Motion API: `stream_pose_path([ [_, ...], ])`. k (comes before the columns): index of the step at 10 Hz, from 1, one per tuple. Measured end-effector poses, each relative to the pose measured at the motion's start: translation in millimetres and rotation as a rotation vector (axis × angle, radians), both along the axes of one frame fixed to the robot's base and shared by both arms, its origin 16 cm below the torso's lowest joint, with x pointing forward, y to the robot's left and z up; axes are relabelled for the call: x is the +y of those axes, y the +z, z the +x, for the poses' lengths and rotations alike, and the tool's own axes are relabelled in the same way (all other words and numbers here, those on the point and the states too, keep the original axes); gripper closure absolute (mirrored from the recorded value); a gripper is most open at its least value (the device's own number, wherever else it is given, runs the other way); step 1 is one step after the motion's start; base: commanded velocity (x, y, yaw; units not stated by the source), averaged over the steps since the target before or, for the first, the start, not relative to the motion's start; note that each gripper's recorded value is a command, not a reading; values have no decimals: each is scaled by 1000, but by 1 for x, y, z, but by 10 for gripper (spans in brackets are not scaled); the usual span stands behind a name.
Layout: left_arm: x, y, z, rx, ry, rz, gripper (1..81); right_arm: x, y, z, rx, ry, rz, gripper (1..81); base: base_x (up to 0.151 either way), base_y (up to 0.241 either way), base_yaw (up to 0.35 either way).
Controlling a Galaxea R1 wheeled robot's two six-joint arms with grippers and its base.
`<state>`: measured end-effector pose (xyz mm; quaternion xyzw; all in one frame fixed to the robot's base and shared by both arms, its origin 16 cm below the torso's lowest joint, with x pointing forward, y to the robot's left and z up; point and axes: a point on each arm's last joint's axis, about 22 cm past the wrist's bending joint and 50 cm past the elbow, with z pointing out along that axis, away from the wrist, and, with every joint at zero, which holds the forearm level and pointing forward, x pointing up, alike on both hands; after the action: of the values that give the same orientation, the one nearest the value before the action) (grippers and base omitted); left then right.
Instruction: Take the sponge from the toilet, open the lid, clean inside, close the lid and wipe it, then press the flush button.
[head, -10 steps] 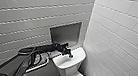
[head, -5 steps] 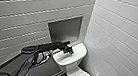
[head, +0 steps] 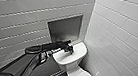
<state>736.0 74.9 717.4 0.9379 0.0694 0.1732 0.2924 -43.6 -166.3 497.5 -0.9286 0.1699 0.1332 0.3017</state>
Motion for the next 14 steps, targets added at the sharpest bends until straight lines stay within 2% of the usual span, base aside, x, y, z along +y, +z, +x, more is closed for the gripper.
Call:
stream_pose_path([
  [2,-6,-7,-1,0,-8,10,811,1,-1,1,0,-2,-1,811,0,0,0],
  [5,2,-16,-4,-5,-7,32,811,4,-7,-1,-2,0,-10,811,0,0,0],
  [6,7,-26,-7,-1,7,39,811,6,-9,-3,2,0,-11,811,0,0,0],
  [7,13,-33,1,-24,36,37,811,8,-10,-7,12,1,-14,811,0,0,0],
  [9,17,-38,7,-33,53,39,811,6,-9,-13,25,1,-16,811,0,0,0],
  [11,12,-38,6,-38,45,41,811,10,-10,-14,26,0,-15,811,0,0,0],
  [14,9,-41,4,-60,14,71,811,18,-15,-16,26,2,-17,811,0,0,0],
])
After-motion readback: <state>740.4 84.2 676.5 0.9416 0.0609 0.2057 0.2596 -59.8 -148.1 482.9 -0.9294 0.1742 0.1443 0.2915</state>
